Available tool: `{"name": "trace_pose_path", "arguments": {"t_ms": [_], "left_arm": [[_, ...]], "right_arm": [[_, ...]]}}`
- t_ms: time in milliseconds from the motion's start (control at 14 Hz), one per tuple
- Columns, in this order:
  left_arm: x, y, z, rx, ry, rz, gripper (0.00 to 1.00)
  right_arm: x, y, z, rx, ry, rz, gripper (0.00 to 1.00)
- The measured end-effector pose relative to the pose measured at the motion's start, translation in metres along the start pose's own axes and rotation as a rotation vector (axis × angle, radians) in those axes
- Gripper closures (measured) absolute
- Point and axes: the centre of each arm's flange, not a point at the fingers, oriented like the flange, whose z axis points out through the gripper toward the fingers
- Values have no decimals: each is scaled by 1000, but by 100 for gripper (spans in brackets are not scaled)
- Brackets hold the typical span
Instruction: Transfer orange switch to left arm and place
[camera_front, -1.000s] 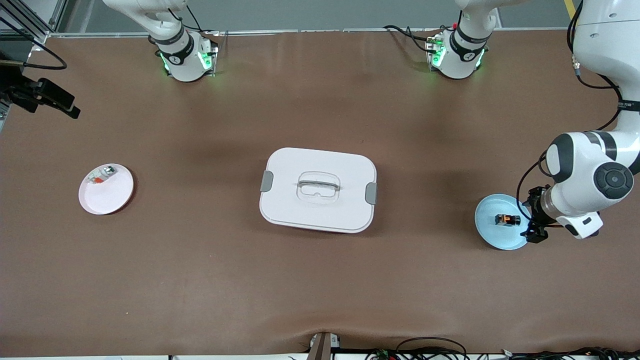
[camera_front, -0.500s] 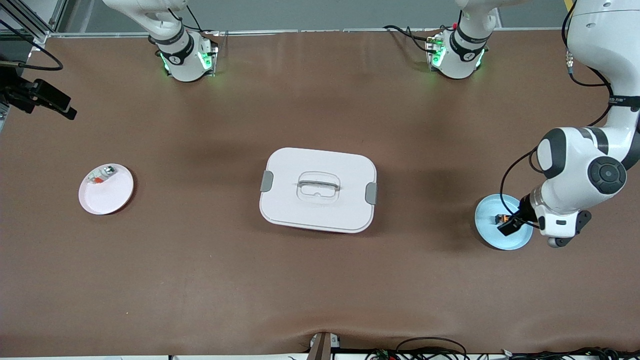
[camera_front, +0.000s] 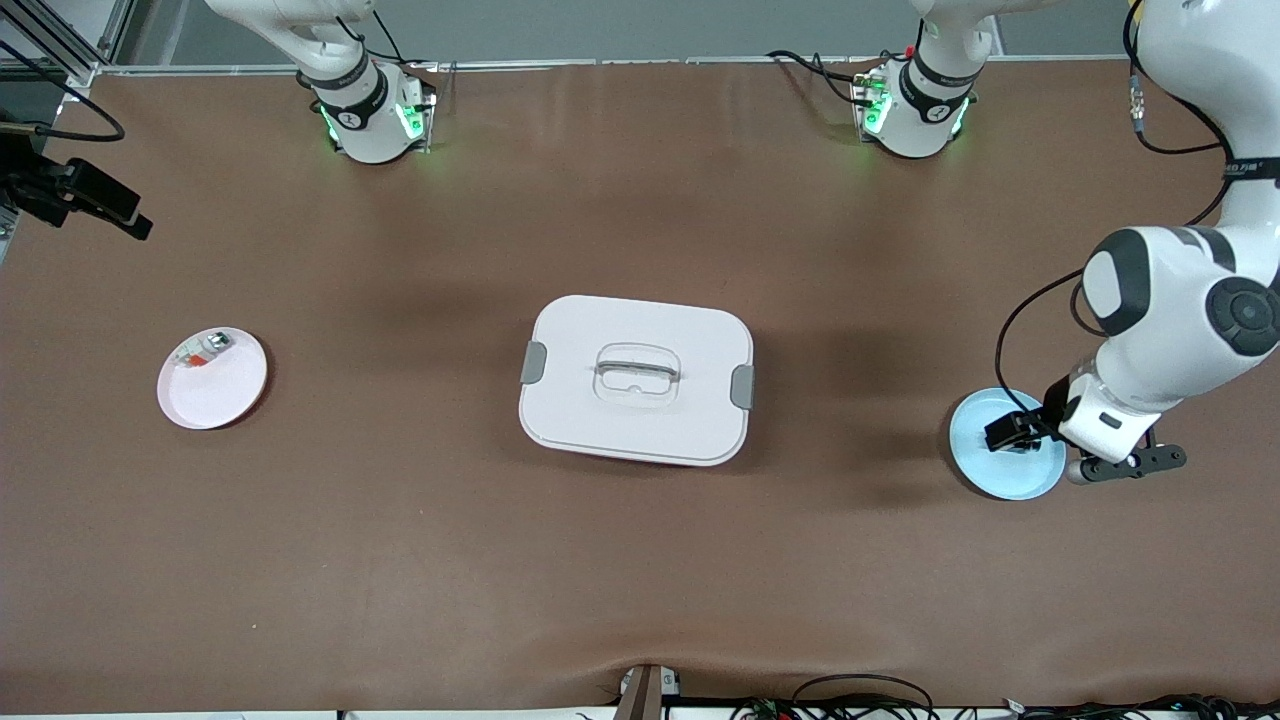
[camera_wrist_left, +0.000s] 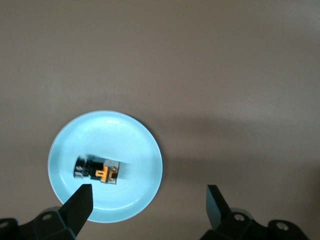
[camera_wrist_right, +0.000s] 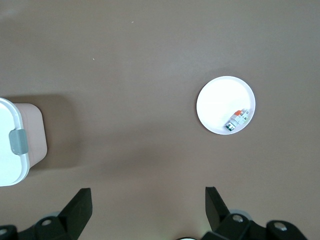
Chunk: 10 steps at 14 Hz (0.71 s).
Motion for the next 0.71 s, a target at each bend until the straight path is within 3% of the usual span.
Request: {"name": "trace_pose_path", "arguments": {"t_ms": [143, 357, 714], "left_arm": [[2, -3, -24, 4, 37, 57, 0], [4, -3, -66, 7, 101, -68, 0], [14, -6, -131, 16, 96, -92, 0]], "right_arm": [[0, 3, 0, 0, 0, 5, 0], [1, 9, 0, 1, 0, 17, 0], [2, 12, 0, 1, -1, 22, 0]]}}
